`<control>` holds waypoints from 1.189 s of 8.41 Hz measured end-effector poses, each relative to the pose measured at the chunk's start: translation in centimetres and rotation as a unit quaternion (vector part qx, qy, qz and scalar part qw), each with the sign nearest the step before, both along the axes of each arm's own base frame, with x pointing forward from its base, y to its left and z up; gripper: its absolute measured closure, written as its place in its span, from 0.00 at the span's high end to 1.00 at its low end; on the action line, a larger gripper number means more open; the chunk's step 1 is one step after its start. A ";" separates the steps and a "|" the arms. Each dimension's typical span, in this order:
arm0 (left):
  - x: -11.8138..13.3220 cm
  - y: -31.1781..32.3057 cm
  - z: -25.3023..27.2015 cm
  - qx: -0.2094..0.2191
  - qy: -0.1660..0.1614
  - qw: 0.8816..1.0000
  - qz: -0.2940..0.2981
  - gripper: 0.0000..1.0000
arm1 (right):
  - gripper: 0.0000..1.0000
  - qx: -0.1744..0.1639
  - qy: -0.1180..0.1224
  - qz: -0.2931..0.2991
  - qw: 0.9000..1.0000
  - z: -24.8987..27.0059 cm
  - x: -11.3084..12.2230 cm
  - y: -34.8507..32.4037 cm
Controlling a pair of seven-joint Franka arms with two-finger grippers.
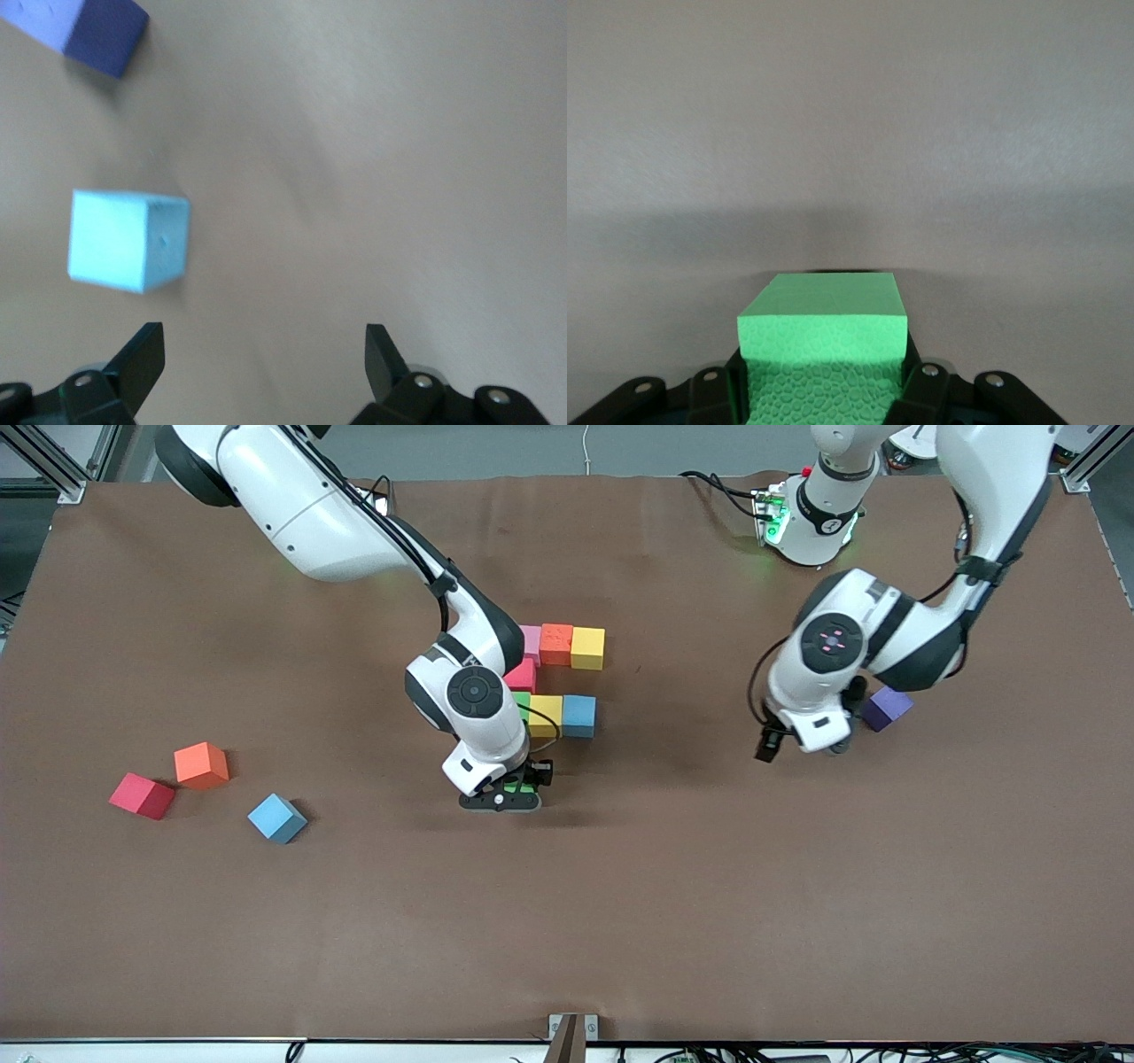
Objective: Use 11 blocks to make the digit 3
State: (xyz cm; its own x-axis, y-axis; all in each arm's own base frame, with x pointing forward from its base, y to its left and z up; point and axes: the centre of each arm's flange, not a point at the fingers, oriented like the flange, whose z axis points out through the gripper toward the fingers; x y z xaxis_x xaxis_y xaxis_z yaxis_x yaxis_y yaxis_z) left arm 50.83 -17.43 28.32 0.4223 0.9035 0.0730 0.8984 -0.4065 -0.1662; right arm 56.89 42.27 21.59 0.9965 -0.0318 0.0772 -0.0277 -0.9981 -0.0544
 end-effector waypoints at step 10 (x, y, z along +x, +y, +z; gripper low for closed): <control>-8.6 6.5 -6.7 0.026 -0.008 0.999 -0.042 1.00 | 0.60 -0.021 0.001 -0.003 1.000 -0.8 0.1 -1.0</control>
State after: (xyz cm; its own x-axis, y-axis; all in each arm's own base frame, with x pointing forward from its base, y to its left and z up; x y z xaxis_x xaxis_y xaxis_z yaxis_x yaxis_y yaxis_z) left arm 42.19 -10.91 21.64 0.4955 0.8594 0.1259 0.8638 -0.4723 -0.1756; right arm 56.96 41.25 20.79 0.9965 -0.0340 0.0760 -0.0331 -0.9994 -0.0129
